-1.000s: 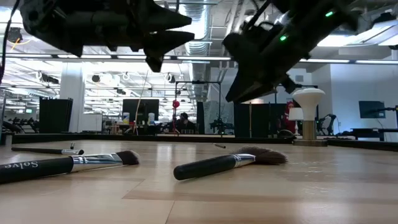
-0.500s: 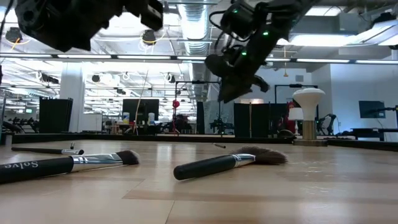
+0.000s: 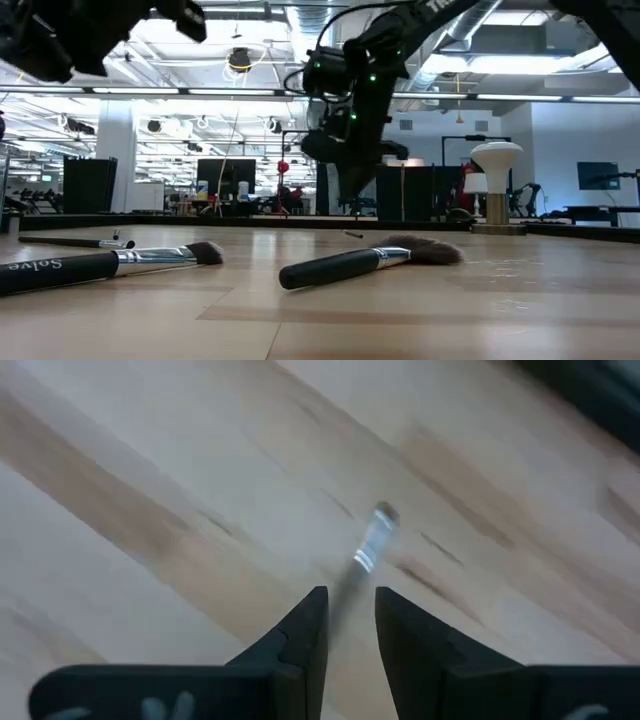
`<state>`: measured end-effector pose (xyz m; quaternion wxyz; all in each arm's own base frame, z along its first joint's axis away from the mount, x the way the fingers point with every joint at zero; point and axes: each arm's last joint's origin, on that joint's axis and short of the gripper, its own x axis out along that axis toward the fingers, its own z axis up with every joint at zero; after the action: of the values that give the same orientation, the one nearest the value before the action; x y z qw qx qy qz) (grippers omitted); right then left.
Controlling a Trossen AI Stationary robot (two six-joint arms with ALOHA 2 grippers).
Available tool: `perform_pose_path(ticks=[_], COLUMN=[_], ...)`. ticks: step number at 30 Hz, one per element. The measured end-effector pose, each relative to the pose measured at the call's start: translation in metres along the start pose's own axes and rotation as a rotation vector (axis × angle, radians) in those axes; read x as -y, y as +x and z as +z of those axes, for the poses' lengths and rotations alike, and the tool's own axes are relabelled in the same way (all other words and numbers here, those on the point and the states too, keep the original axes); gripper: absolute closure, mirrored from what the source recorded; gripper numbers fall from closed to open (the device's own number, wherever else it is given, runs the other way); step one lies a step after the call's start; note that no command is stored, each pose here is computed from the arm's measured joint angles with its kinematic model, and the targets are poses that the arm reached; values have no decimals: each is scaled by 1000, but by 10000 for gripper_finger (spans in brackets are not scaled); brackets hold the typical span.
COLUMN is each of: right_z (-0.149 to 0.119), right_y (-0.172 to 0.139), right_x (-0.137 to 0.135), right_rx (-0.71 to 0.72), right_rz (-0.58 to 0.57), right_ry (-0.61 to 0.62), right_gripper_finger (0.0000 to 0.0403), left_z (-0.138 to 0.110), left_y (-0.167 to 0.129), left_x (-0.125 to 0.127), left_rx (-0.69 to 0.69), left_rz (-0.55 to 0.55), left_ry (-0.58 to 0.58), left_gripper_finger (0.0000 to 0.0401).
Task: Put items in baskets/containers
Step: Put the eyeshadow brush into the transparent organizer
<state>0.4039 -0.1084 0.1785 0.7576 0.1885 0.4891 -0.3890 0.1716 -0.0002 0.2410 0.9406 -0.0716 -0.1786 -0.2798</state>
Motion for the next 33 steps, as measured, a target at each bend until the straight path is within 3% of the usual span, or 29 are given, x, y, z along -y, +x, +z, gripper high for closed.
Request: perform_pose_path(ticks=[5,15,23,28,33], right_z=[9,3,1,3,2], right_y=[13,21,34,50,51], right_x=[6,11,12,16,21], right_rx=[-29,-81,-126,-163,-200], right_rz=[56,34,58,115,100], right_ry=[62,55,62,84,74], right_gripper_finger=[315,271,284,293,294], left_z=[11,16,16,13,6], left_y=[-6,-8,-8,-5,0], left_x=[6,10,9,12,15], left_rx=[51,65,75,61,36], left_rz=[-10,-42,-13,-28,-54], left_ry=[-27,-44,-44,-65,-94], left_gripper_finger=[261,261,261,261,261])
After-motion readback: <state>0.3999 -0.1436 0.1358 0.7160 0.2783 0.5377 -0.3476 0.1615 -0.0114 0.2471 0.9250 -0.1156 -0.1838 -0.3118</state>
